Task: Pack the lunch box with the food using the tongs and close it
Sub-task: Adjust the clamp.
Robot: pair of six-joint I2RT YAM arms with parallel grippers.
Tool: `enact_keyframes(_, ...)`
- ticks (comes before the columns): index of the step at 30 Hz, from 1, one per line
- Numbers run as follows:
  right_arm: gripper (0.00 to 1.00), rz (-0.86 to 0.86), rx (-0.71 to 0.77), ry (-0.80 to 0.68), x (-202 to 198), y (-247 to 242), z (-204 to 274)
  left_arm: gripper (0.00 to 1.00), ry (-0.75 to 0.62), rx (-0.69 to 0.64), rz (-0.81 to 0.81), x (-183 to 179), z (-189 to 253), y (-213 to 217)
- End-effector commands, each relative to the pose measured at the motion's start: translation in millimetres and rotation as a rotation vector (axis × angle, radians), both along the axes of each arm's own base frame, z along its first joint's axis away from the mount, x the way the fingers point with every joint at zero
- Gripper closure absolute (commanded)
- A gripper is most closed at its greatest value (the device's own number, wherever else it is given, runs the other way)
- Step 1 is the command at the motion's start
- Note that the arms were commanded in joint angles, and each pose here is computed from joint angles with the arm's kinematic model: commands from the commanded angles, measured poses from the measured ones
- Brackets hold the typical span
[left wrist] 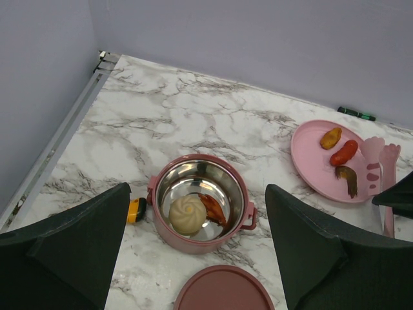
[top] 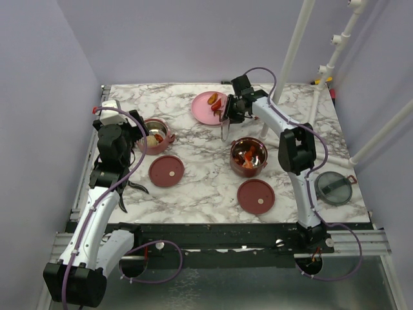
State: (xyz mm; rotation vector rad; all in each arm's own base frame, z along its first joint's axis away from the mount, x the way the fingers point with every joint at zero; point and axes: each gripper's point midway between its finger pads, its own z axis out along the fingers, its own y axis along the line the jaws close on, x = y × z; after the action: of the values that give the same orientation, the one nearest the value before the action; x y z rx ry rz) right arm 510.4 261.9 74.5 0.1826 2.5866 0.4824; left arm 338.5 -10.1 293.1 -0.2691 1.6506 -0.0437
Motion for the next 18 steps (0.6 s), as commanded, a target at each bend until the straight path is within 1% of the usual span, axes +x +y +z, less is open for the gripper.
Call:
enact_keyframes(1,0.61,0.052,0.052,-0.067,-1.4,7.3,36.9,0.13,-0.023,-0.006,-0.023,-0.7,4.6,-4.6)
enact_keyframes(6,0.61,0.160,0.079,-0.158,-18.9,21.1,60.9,0.14,-0.023,-0.005,-0.038,-0.1,4.7,-7.3)
enact_keyframes(9,0.61,0.244,0.084,-0.232,-35.3,28.6,78.7,0.14,-0.035,-0.040,-0.099,2.7,7.1,-20.0)
enact_keyframes(13,0.61,0.343,0.083,-0.306,-58.4,36.0,96.6,0.13,-0.059,-0.189,-0.249,11.5,12.1,-55.3)
enact_keyframes(15,0.61,0.372,0.094,-0.313,-68.2,37.2,98.6,0.13,-0.064,-0.275,-0.319,14.5,10.2,-72.2)
enact_keyframes(18,0.61,0.407,0.106,-0.310,-78.0,41.7,95.1,0.13,-0.054,-0.385,-0.374,19.2,-3.6,-88.0)
